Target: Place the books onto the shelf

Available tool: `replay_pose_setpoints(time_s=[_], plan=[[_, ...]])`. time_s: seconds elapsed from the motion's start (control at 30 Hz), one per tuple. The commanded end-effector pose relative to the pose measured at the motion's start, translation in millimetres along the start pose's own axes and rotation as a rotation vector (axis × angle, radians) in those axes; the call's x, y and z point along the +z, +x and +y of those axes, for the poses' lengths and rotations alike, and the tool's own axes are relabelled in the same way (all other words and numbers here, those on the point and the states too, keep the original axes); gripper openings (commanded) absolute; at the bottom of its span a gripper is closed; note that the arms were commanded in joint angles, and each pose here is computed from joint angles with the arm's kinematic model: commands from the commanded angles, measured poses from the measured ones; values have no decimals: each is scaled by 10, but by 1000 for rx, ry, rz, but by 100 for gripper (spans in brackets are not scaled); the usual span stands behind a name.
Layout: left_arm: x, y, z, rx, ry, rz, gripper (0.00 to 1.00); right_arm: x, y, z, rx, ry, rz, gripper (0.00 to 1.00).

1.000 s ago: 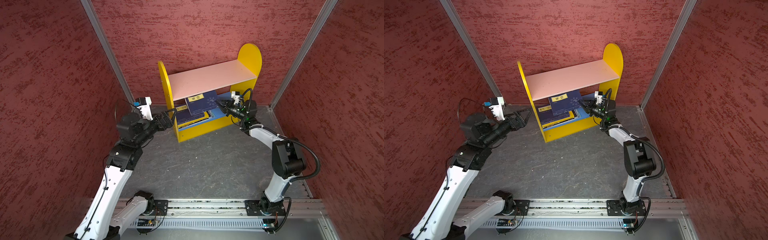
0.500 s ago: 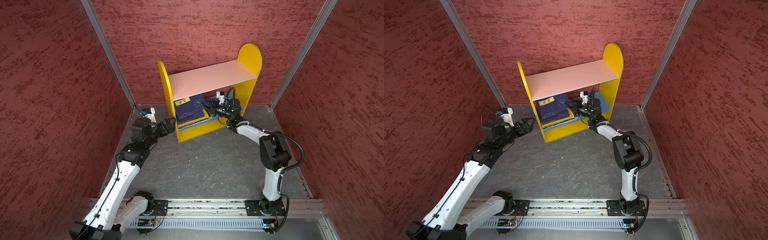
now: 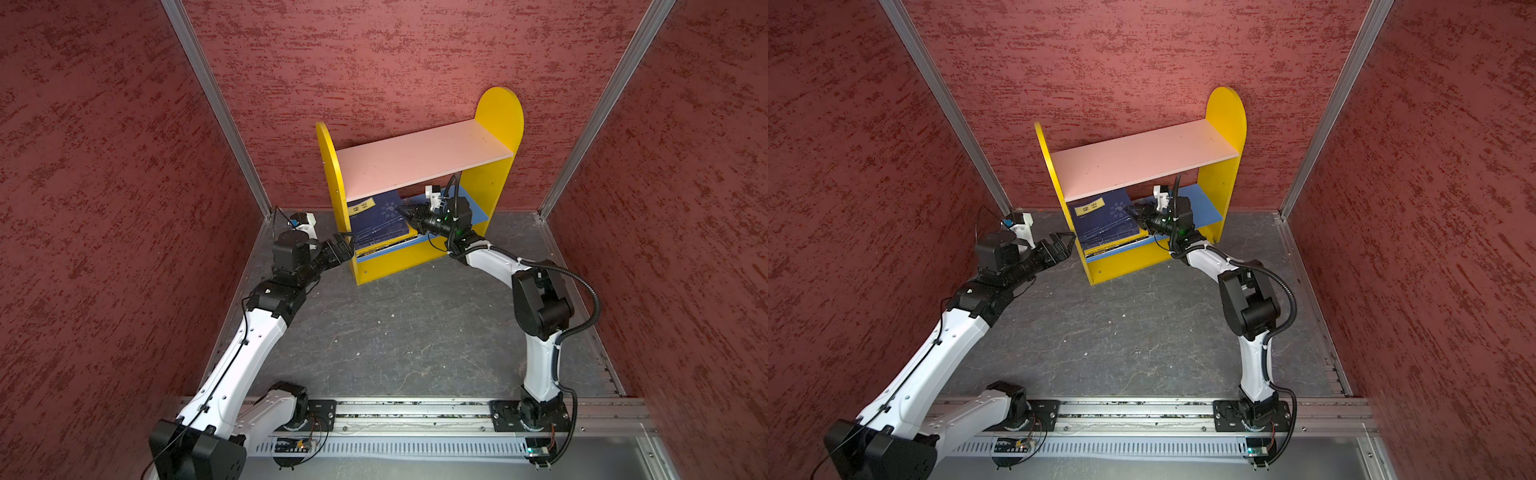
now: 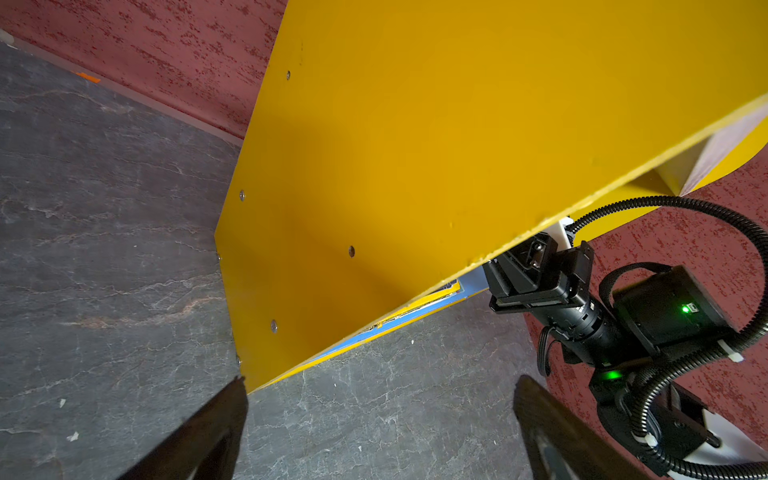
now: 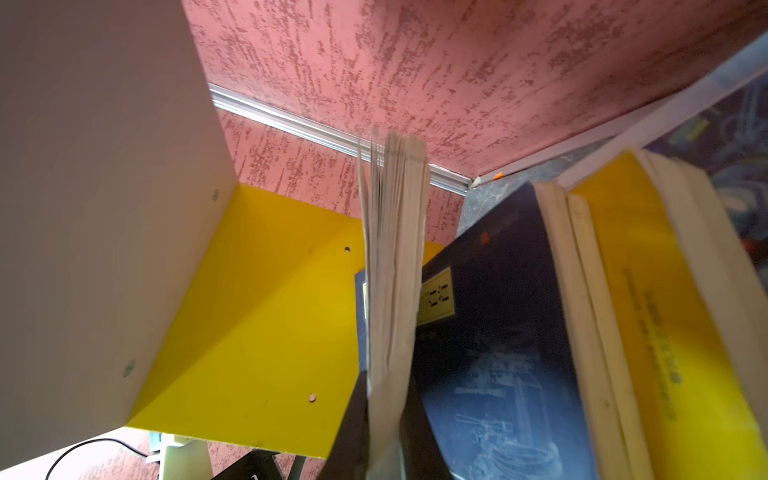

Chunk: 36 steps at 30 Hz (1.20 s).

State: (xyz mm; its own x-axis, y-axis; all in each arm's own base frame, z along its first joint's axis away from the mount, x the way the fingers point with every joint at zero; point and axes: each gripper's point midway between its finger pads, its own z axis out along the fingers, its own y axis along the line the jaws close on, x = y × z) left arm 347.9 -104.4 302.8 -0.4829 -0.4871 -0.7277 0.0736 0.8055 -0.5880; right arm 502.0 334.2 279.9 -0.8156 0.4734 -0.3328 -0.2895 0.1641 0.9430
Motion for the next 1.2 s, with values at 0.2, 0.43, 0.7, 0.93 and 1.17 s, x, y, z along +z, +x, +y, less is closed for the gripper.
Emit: replay_pose_setpoints(time_s=[0.2,0.43,0.7,0.93,1.17], plan=[[182,0,9,-1,-2,26,99,28,46,77,-38,-5,-17,5],[243,46,40,-11,-6,44,100,21,104,31,-33,4,10,5],[249,74,37,-24,-1,54,99,-12,92,47,-45,7,21,4],[286,94,46,-31,-1,62,99,-42,106,43,-39,7,10,4],[430,62,102,-35,-26,45,99,-49,150,-28,-31,18,12,4]])
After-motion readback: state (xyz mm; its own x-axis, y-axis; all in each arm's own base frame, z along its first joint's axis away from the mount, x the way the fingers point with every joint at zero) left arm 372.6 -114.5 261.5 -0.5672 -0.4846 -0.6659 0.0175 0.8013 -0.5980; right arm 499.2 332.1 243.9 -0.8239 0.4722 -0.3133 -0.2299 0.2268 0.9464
